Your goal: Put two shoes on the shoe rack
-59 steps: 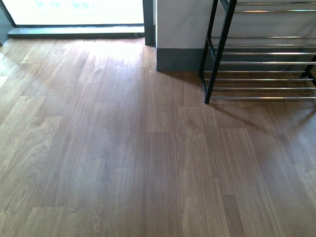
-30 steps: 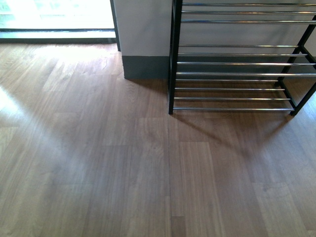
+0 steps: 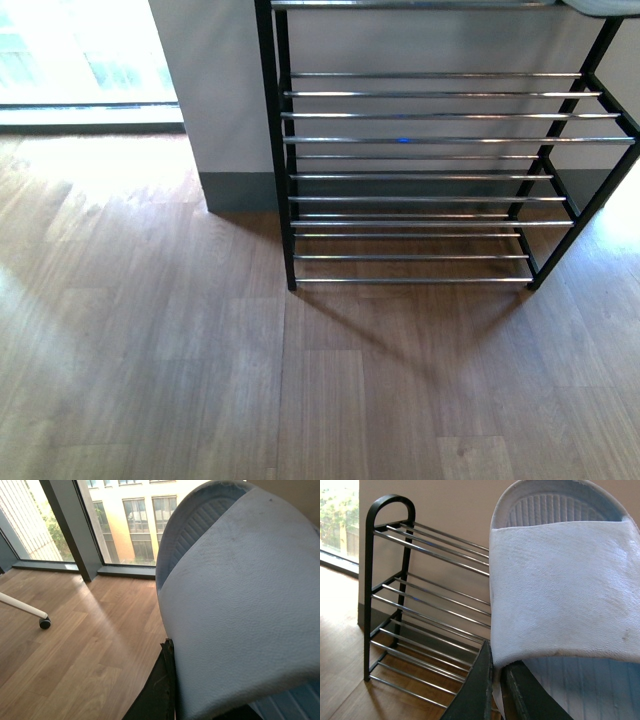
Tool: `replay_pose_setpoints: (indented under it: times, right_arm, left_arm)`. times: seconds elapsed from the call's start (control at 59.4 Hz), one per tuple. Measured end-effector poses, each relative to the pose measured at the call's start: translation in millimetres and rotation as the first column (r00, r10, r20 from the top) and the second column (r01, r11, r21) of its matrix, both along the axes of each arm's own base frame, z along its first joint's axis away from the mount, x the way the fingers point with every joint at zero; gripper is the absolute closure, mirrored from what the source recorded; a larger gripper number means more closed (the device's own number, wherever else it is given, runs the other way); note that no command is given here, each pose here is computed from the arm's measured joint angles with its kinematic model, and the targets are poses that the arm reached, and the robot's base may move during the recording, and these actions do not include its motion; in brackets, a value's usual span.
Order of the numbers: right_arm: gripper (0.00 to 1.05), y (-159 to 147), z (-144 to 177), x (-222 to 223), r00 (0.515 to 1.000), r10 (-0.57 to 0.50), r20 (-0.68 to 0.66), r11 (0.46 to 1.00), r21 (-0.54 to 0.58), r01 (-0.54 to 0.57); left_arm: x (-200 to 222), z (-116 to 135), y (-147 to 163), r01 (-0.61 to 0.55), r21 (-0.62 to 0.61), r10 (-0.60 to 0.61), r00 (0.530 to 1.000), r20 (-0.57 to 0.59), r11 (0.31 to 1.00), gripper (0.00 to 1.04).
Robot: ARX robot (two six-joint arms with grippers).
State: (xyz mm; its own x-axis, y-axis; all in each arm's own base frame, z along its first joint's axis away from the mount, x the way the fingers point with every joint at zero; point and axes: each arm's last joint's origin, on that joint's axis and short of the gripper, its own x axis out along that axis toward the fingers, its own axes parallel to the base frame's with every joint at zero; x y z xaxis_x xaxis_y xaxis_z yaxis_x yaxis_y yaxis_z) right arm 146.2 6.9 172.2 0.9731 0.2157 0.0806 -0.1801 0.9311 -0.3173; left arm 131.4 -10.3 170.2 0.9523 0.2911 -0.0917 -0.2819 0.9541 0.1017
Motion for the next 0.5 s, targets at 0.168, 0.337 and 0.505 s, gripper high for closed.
replay_pose_setpoints:
  times: [0.168, 0.337, 0.505]
  right_arm:
    - [1.03, 0.1, 0.0, 0.0, 1.000, 0.002, 0.000, 1.000, 0.000, -0.002]
    - [1.03, 0.1, 0.0, 0.0, 1.000, 0.002, 0.000, 1.000, 0.000, -0.002]
    - [1.03, 0.1, 0.1, -0.1, 1.000, 0.002, 0.001, 1.000, 0.000, -0.002]
  left_arm:
    - [-0.1, 0.2, 0.1, -0.002, 0.001, 0.002, 1.000, 0.001, 1.000, 1.03]
    - [-0.1, 0.2, 0.1, -0.002, 0.000, 0.002, 1.000, 0.002, 1.000, 1.03]
    - [-0.1, 0.2, 0.1, -0.001, 0.000, 0.001, 1.000, 0.002, 1.000, 1.03]
